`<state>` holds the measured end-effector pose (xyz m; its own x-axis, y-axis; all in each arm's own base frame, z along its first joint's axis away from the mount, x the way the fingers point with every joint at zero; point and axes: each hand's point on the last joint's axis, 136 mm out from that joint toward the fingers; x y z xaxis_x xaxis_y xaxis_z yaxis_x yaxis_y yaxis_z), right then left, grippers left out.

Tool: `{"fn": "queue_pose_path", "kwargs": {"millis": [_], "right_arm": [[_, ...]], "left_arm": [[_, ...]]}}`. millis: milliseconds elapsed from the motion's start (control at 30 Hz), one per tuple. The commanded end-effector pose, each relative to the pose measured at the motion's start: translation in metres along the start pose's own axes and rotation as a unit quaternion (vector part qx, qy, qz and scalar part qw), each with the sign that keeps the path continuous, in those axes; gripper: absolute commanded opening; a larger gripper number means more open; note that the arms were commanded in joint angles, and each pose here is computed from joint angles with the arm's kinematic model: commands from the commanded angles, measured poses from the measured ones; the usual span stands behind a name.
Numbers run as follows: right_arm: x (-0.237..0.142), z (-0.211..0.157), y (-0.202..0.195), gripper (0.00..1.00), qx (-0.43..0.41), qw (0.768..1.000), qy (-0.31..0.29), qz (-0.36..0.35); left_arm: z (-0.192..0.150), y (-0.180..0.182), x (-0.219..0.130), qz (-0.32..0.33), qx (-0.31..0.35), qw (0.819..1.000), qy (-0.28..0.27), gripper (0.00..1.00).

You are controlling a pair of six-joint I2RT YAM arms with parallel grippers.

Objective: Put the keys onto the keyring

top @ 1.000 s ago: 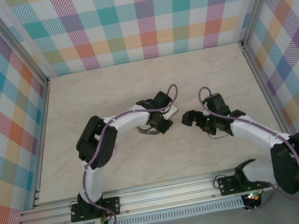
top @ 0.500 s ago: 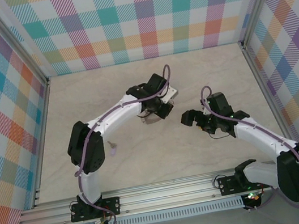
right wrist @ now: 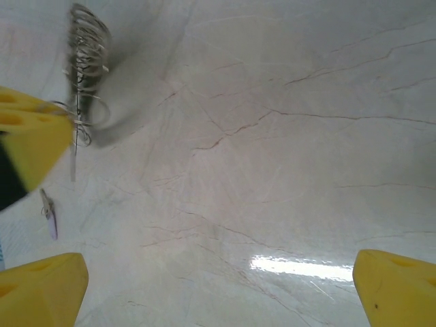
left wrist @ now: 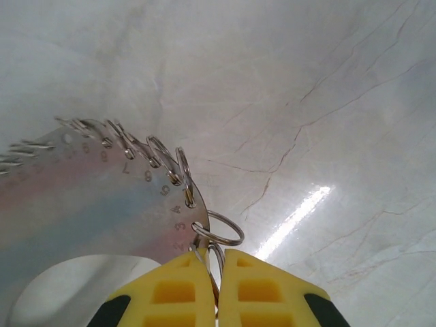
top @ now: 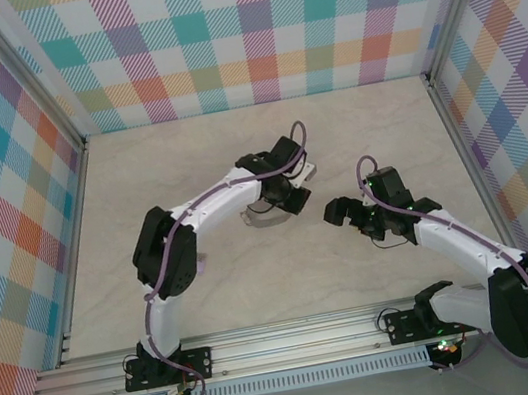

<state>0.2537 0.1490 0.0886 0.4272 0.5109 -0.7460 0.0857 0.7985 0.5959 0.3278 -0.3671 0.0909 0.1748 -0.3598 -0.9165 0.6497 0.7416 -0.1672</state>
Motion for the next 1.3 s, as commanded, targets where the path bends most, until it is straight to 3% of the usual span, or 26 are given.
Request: {"fn": "queue_pose_path", "kwargs": {"millis": [0,200,400,500,833,1000,1267], "right_arm": [[0.001,-0.001,-0.011,1.00,0.020,1.000,0.001,-0.024],[0.003,0.007,-0.020,1.00,0.052,0.997,-0.006,-0.054],[0.012,0.009,-0.021,1.00,0.079,0.995,0.002,-0.055],[0.014,0.010,-0.021,1.00,0.084,0.995,0.003,-0.052],[0.025,0.014,0.000,0.99,0.076,0.997,0.027,0.000],[0.037,0.014,0.020,0.84,0.081,0.994,0.048,0.061],[0.071,0.016,0.043,0.57,0.078,0.990,0.077,0.085]], "left_arm": [[-0.030,-0.009,0.031,0.000,-0.012,0.998,0.057,0.00],[-0.043,-0.012,0.062,0.005,-0.020,0.996,0.081,0.01],[-0.034,-0.015,0.055,0.002,-0.028,0.998,0.061,0.39],[-0.025,-0.011,0.039,0.007,-0.033,0.999,0.038,0.51],[-0.011,0.029,-0.005,0.000,-0.108,0.994,-0.030,0.66],[-0.015,0.049,-0.014,0.009,-0.132,0.990,-0.040,0.67],[-0.024,0.076,-0.015,0.006,-0.175,0.984,-0.038,0.67]]}}
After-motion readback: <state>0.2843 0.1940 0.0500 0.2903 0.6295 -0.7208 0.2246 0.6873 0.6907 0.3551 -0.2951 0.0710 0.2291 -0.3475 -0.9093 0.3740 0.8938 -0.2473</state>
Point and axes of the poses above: each hand's point on the last joint's axis, 136 mm out from that joint toward the fingers, its own x axis out along the fingers, its own y axis along the line the jaws close on, z = x × y, and after that the axes turned 3 degrees about -x, right-handed
